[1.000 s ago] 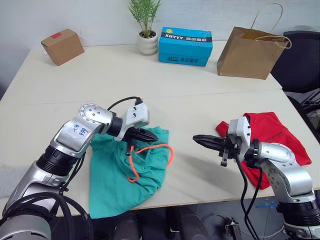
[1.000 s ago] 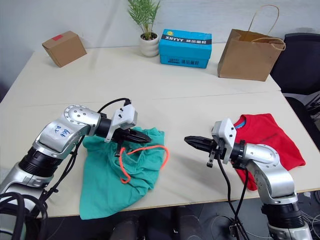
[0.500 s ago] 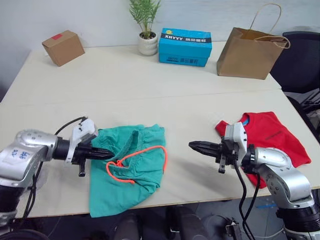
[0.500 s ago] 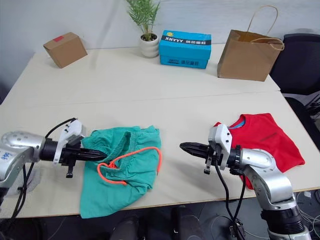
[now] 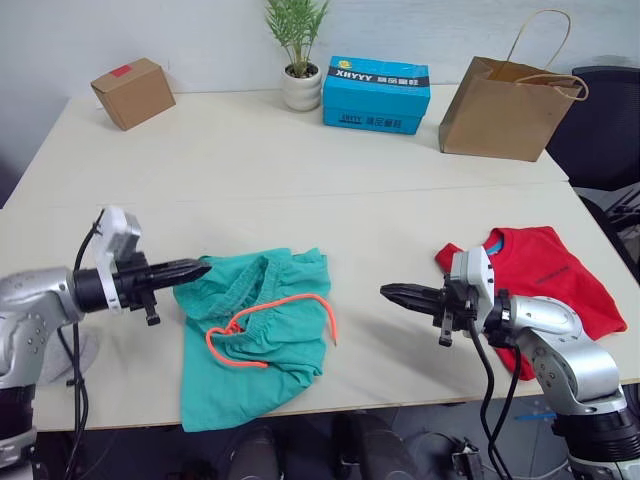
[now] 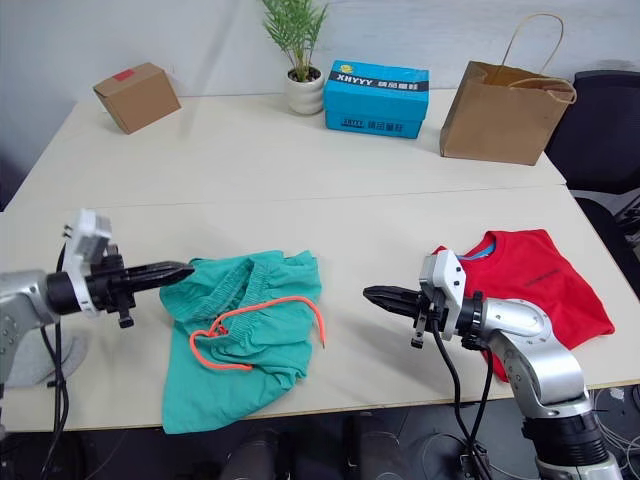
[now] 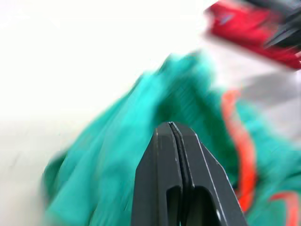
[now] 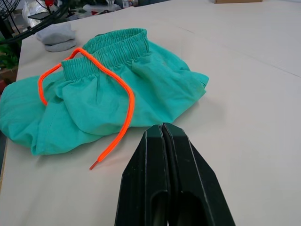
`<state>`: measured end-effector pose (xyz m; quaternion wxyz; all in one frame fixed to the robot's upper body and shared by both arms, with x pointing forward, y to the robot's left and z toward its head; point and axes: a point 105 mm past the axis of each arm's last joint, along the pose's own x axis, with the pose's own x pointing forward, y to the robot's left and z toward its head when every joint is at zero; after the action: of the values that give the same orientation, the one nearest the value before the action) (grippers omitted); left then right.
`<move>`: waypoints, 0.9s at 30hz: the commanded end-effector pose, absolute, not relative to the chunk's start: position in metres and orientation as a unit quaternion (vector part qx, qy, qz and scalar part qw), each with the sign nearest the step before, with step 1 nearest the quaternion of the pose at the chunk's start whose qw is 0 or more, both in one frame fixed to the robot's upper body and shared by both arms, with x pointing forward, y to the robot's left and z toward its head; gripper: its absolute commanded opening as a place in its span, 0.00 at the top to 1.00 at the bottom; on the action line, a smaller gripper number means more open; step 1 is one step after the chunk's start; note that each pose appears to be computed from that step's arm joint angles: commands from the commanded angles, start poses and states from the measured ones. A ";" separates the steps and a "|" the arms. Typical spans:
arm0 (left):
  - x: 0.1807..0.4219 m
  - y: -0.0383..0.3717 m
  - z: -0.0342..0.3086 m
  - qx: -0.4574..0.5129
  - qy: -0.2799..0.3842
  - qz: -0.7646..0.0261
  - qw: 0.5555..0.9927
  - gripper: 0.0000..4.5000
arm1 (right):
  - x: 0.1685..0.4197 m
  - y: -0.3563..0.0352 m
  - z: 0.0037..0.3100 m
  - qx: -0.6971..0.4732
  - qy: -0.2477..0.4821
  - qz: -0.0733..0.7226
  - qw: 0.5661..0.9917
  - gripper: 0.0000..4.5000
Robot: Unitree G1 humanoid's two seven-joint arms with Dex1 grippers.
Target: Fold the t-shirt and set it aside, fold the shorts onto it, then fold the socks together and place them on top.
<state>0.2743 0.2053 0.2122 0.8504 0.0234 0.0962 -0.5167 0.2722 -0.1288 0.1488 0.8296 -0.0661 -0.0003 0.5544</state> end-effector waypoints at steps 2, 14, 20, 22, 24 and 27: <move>0.269 0.148 0.222 0.051 0.074 -0.607 0.789 1.00 | 0.273 -0.122 0.156 -0.072 -0.025 0.560 0.825 0.99; 0.289 0.165 0.133 0.140 0.176 -0.512 0.829 1.00 | 0.271 -0.116 0.157 -0.074 -0.033 0.552 0.830 0.99; 0.297 0.198 0.118 0.098 0.125 -0.463 0.872 1.00 | 0.266 -0.120 0.150 -0.071 -0.034 0.547 0.833 0.99; 0.296 0.198 0.113 0.059 0.102 -0.463 0.879 1.00 | 0.267 -0.107 0.152 -0.064 -0.054 0.563 0.823 0.99; 0.293 0.194 0.112 0.028 0.085 -0.474 0.876 1.00 | 0.269 -0.080 0.160 -0.056 -0.087 0.593 0.799 0.99; 0.291 0.185 0.122 0.004 0.055 -0.491 0.869 1.00 | 0.274 -0.048 0.165 -0.052 -0.107 0.622 0.774 0.99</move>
<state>0.2924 0.1873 0.1081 0.8721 0.0130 0.0858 -0.4816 0.2738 -0.0564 0.1625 0.7826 -0.0444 -0.0945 0.6137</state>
